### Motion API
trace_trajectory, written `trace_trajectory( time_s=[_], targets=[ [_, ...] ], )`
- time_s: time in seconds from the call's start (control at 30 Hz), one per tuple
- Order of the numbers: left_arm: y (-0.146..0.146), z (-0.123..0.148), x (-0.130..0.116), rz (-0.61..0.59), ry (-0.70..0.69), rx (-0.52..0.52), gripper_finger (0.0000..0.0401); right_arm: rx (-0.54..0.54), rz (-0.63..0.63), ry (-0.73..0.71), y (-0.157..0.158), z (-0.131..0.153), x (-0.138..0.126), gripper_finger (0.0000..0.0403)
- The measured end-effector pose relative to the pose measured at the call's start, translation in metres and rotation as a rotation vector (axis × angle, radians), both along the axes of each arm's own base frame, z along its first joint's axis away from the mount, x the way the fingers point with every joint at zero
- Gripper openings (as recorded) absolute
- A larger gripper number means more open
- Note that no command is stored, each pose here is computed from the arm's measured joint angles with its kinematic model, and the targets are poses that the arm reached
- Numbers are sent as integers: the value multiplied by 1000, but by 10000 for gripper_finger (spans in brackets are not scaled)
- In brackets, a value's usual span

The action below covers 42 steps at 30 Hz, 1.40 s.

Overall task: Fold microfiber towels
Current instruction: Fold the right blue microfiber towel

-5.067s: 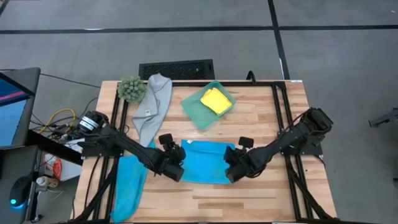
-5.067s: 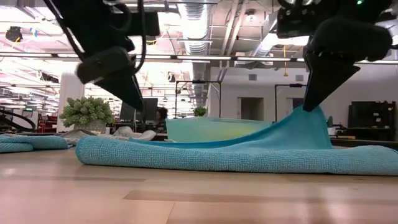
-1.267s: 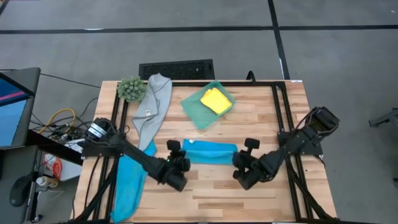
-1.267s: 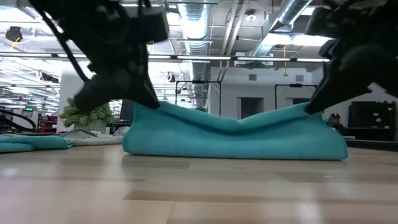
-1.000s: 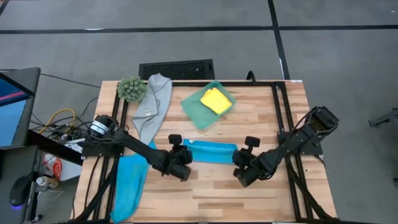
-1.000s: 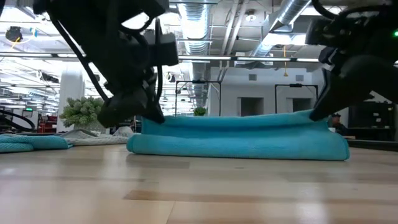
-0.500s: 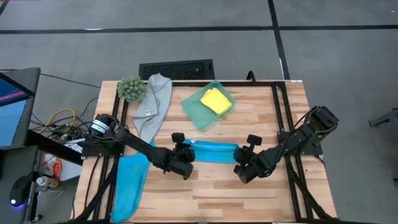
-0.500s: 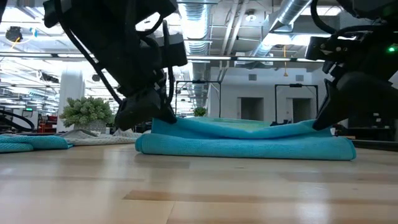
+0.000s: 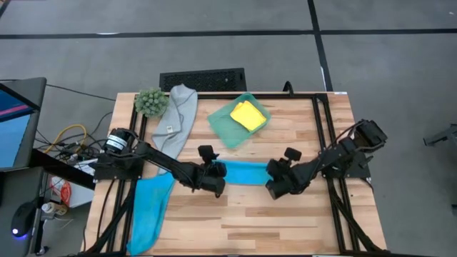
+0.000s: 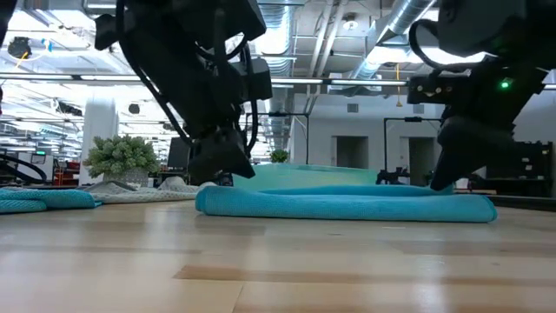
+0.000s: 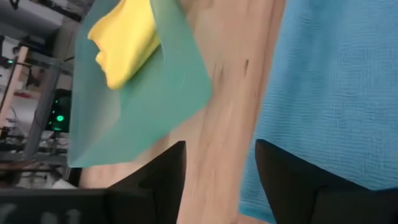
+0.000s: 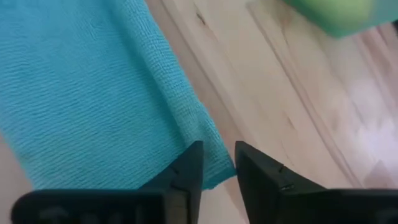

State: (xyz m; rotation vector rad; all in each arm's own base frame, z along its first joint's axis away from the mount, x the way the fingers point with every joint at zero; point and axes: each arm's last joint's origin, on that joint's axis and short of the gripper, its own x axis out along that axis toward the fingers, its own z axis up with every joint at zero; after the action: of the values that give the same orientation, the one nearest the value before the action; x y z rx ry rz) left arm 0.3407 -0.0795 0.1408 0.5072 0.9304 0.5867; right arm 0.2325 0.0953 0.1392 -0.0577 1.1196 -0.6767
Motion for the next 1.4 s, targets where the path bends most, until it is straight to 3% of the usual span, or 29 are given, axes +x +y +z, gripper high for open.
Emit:
trace_trajectory(
  time_s=[0.13, 0.3, 0.47, 0.6, 0.67, 0.87, 1.07, 1.23, 1.4],
  targets=[
    [-6, 11, -1, -18, -7, -1, 194, -24, 2, 47, -5, 1, -2, 146],
    [-20, 46, -10, -37, -127, -21, 187, -64, -26, 50, -11, 16, -13, 168],
    [-30, 71, -16, -52, -299, -129, 171, -75, -25, -126, -2, 36, -20, 175],
    [-37, 55, -20, -114, -406, -203, 154, -125, 59, -357, 23, 40, -13, 166],
    [-35, 42, -25, -124, -459, -233, 145, -173, 78, -390, 31, 32, -10, 159],
    [-19, 13, -41, -53, -582, -295, 121, -220, 4, -316, 33, -17, 2, 133],
    [-6, -4, -50, -7, -554, -354, 104, -216, -42, -196, 30, -62, 9, 119],
    [-1, -9, -52, 3, -544, -391, 94, -207, -52, -206, 33, -64, 8, 118],
    [-1, -11, -48, -14, -561, -424, 86, -202, -45, -219, 30, -43, 4, 118]
  ],
)
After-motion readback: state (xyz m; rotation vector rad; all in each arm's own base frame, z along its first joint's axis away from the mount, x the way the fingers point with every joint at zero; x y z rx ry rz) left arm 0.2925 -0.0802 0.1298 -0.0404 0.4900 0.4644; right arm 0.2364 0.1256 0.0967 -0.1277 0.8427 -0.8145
